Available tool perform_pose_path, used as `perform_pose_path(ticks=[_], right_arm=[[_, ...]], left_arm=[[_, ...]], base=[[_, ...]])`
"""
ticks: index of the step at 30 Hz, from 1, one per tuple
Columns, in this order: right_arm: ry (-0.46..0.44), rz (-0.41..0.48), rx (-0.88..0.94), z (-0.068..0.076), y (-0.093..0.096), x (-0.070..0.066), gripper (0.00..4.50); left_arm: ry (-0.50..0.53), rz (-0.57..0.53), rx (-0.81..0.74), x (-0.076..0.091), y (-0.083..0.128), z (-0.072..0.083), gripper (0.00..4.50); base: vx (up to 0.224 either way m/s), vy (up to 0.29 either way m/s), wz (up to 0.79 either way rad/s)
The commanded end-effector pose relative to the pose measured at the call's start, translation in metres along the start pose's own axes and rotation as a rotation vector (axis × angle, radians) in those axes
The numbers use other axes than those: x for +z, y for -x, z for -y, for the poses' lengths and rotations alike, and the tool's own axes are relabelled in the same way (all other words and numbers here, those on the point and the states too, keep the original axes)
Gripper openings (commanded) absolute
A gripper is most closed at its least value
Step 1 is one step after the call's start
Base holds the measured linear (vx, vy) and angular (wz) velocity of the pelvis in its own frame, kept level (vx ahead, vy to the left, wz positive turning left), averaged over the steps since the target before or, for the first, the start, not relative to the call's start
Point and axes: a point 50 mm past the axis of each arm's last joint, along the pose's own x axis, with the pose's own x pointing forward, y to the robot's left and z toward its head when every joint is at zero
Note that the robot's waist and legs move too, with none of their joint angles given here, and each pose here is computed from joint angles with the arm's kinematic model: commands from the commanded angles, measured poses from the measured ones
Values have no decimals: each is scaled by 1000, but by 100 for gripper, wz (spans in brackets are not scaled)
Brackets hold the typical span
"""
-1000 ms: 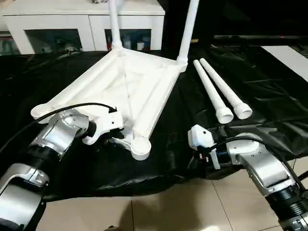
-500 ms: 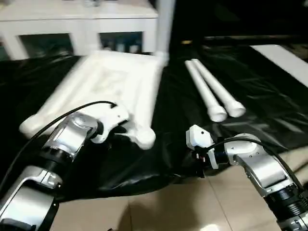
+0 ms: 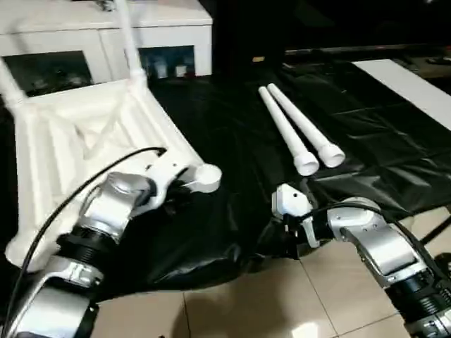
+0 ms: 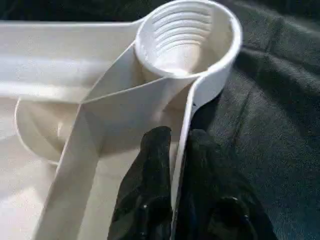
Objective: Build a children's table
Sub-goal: Rotate table base
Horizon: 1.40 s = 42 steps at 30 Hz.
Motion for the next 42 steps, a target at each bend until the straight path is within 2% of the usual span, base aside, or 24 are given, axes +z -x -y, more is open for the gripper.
perform_pose_path(ticks=[1, 2, 5, 7, 8, 11, 14, 16, 18, 21, 23, 25, 27, 29, 31, 32, 34, 35, 36, 37, 38, 40, 42], right_arm=[[22, -15, -32, 5, 1, 1, 385], [23, -15, -41, 5, 2, 1, 385], [26, -7, -79, 8, 2, 1, 385], [25, 11, -106, 9, 1, 2, 385], [24, 19, -113, 10, 1, 3, 385], [19, 47, -137, 11, 1, 6, 385], [-38, 149, -263, 18, 2, 14, 385], [-126, 225, -399, 25, 3, 18, 385], [-189, 269, -517, 30, 3, 18, 385], [-191, 345, -736, 34, 5, 21, 385], [-201, 359, -865, 35, 6, 19, 385], [-275, 367, -912, 30, 2, 15, 385], [-296, 340, -976, 27, -2, 10, 385], [-311, 325, -1006, 25, -4, 7, 385], [-330, 318, -1050, 26, -7, 4, 385], [-354, 324, -1033, 26, -10, 3, 385], [-359, 317, -1013, 26, -13, 3, 385], [-331, 303, -1028, 26, -13, 3, 385], [-332, 302, -1028, 26, -13, 2, 385], [-340, 296, -1029, 25, -13, -1, 385], [-346, 278, -1041, 25, -12, -5, 385], [-352, 266, -1049, 25, -11, -7, 385], [-394, 279, -1051, 26, -9, -9, 385]], left_arm=[[-39, -19, 5, -5, -4, 3, 48], [-44, -15, 21, -4, -4, 1, 93], [-24, 28, 35, 3, -3, -3, 96], [-55, 61, 83, 7, 1, -9, 110], [-69, 77, 98, 8, 2, -11, 137], [-77, 123, 128, 11, 7, -17, 136], [-71, 311, 177, 20, 26, -30, 136], [33, 434, 216, 25, 43, -35, 136], [140, 493, 287, 22, 55, -38, 136], [322, 553, 499, 6, 70, -41, 136], [380, 606, 623, -5, 75, -33, 136], [513, 629, 740, -19, 75, -21, 136], [515, 604, 851, -27, 73, -5, 136], [468, 586, 874, -27, 72, 4, 136], [505, 544, 925, -29, 69, 17, 136], [523, 503, 927, -30, 66, 21, 136], [555, 510, 870, -28, 63, 26, 136], [522, 518, 848, -25, 62, 26, 136], [517, 519, 847, -24, 62, 26, 136], [458, 529, 834, -21, 60, 27, 136], [444, 533, 815, -19, 57, 30, 136], [442, 533, 802, -18, 56, 32, 136], [463, 511, 789, -14, 47, 39, 136]], base=[[0, 0, 0], [0, 0, 0], [0, 0, 0], [0, 0, 0], [0, 0, 0], [0, 0, 0], [0, 0, 0], [0, 0, 0], [0, 0, 0], [0, 0, 0], [0, 0, 0], [3, -15, 21], [17, -40, 48], [-10, -80, 46], [1, -167, 60], [-1, -199, 65], [-24, -274, 45], [-64, -278, 36], [-62, -206, 8], [3, -199, 12], [3, -199, 12], [-42, -190, 31], [-29, -141, 19]])
